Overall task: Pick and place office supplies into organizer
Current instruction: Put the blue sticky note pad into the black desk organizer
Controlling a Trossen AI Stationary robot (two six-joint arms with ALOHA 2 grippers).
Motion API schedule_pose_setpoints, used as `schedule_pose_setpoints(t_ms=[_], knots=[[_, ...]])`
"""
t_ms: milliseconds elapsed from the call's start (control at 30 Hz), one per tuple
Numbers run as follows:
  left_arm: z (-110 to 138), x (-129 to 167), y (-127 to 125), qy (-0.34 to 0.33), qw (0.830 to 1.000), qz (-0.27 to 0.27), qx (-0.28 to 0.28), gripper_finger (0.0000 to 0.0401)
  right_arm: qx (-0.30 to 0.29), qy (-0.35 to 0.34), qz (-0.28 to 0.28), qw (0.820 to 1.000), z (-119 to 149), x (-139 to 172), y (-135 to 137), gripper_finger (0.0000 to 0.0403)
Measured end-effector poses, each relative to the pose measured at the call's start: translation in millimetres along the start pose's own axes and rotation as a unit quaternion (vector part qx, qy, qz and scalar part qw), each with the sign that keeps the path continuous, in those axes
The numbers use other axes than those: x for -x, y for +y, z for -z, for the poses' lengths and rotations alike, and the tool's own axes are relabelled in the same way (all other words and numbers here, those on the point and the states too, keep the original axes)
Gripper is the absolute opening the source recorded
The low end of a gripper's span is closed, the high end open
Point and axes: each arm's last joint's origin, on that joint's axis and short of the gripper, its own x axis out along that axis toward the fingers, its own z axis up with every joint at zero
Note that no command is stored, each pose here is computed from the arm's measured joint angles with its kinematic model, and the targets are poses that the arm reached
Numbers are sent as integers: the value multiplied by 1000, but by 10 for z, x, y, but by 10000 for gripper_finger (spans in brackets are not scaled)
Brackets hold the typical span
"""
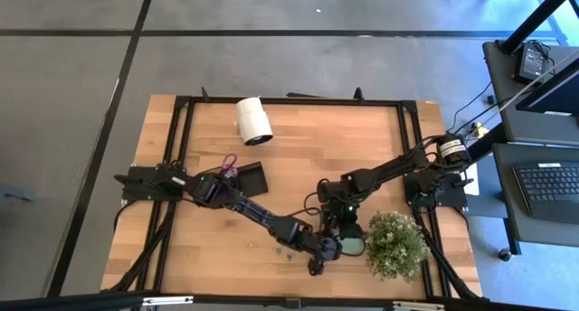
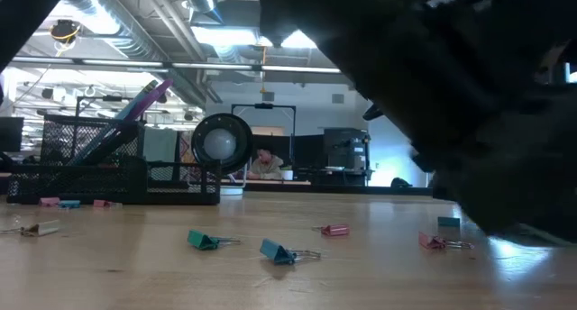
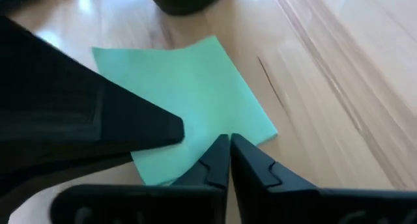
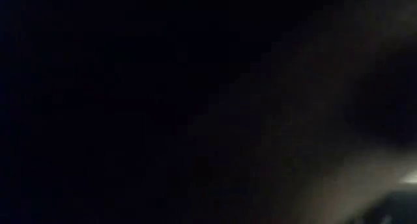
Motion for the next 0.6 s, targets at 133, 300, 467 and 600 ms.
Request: schedule_pose_setpoints(t_ms=[133, 300, 467, 600], knots=[[-48, 177, 31, 26, 998, 47, -15, 55, -2, -4, 6, 1000, -38, 12, 14, 4], [-167, 474, 107, 47, 995, 84, 8, 101, 17, -20, -4, 1000, -188, 75, 119, 4], [-208, 736, 105, 61, 994, 92, 8, 120, 36, -34, -3, 999, -342, 158, 236, 4], [-227, 922, 42, 64, 994, 89, 7, 119, 49, -42, -3, 998, -440, 223, 330, 3]])
